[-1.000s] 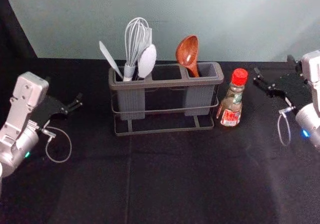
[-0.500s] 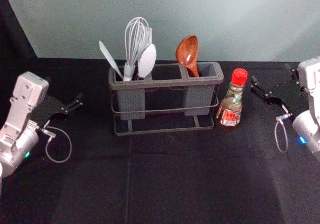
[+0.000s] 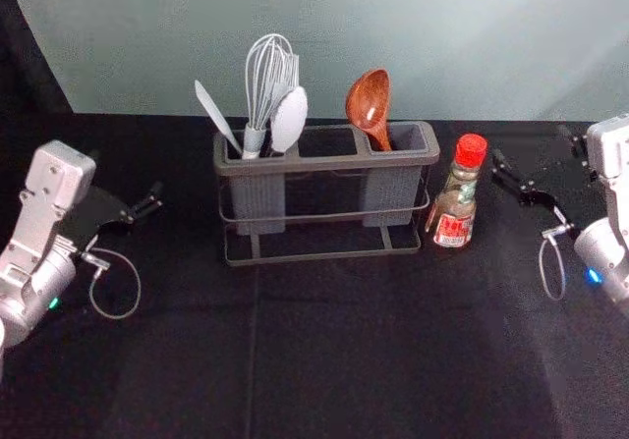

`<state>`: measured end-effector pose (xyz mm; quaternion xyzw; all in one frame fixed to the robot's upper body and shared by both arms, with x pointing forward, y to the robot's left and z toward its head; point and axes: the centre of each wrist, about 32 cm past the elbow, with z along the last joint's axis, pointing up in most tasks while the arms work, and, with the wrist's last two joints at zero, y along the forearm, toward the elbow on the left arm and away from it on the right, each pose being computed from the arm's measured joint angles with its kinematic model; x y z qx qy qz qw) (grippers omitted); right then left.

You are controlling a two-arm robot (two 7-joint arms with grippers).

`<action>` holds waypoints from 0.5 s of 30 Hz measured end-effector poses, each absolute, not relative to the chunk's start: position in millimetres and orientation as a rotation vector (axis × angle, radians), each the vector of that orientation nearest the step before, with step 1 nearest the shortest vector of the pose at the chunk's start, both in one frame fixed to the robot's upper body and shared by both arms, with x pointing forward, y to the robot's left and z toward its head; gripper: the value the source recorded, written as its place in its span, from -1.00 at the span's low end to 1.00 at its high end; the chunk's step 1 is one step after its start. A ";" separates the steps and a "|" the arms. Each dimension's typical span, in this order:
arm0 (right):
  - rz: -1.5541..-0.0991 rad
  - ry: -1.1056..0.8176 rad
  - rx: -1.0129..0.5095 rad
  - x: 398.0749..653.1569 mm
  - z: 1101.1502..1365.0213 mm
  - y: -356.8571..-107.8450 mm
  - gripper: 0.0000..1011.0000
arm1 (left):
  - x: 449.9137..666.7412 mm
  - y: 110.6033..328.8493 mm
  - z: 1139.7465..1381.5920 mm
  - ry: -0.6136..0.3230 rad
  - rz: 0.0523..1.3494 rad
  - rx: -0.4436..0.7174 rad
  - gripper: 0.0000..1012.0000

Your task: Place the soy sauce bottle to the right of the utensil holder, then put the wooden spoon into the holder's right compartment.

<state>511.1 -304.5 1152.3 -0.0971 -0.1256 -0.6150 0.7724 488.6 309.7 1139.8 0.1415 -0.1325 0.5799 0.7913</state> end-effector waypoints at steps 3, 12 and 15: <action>-1.333 -0.272 -0.211 511.2 1152.6 -304.5 0.98 | 488.6 309.7 1139.8 -0.285 1.248 0.304 1.00; -1.332 -0.272 -0.212 511.4 1153.2 -304.4 0.98 | 488.6 309.7 1139.8 -0.285 1.248 0.304 1.00; -1.332 -0.272 -0.212 511.5 1153.3 -304.4 0.98 | 488.6 309.7 1139.8 -0.285 1.248 0.304 1.00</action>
